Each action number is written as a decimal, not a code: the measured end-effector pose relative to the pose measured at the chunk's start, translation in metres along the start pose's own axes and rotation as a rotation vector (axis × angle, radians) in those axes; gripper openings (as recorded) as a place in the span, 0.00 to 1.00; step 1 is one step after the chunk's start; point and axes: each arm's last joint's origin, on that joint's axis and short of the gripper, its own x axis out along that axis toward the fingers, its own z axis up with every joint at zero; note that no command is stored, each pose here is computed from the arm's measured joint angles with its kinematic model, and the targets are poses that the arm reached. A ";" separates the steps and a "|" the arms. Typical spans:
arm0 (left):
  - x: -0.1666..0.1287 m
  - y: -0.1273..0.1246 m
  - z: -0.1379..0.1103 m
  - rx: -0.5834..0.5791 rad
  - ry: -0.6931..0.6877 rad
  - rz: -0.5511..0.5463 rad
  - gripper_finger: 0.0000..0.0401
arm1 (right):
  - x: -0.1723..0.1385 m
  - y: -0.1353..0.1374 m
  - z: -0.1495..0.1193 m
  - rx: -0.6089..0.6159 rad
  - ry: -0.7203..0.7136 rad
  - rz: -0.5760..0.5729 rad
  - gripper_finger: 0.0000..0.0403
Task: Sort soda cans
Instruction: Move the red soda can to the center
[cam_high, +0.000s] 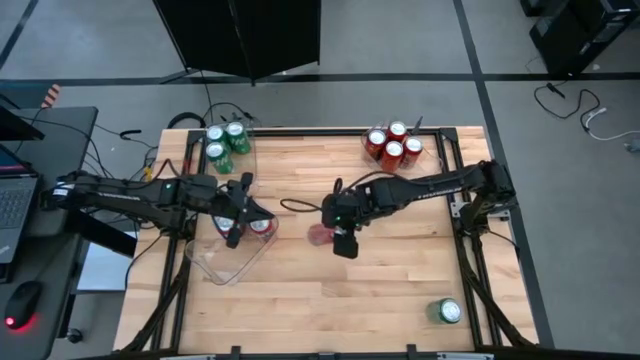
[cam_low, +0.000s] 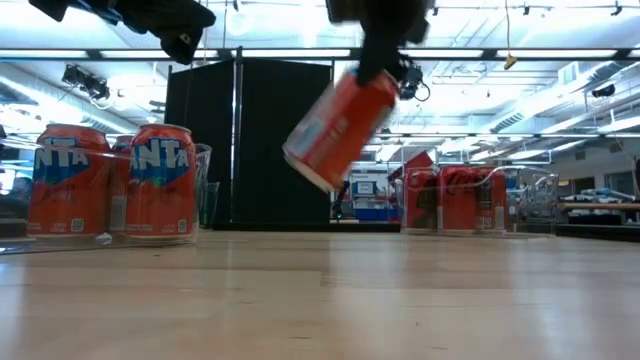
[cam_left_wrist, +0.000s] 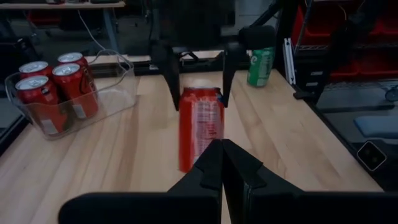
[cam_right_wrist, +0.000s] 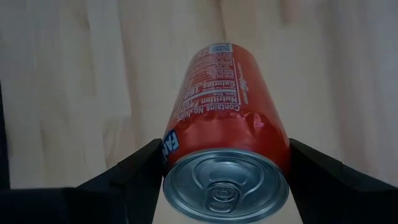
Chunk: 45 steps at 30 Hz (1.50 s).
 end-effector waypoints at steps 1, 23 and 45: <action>-0.001 0.000 0.001 0.000 -0.005 0.000 0.02 | -0.006 0.000 0.005 -0.011 -0.021 -0.004 0.70; -0.014 -0.001 0.002 -0.001 -0.024 0.000 0.02 | -0.038 -0.016 0.053 -0.130 -0.039 -0.099 0.70; -0.015 -0.001 0.000 -0.003 -0.001 -0.001 0.02 | 0.049 0.026 0.026 -0.117 0.410 -0.068 0.70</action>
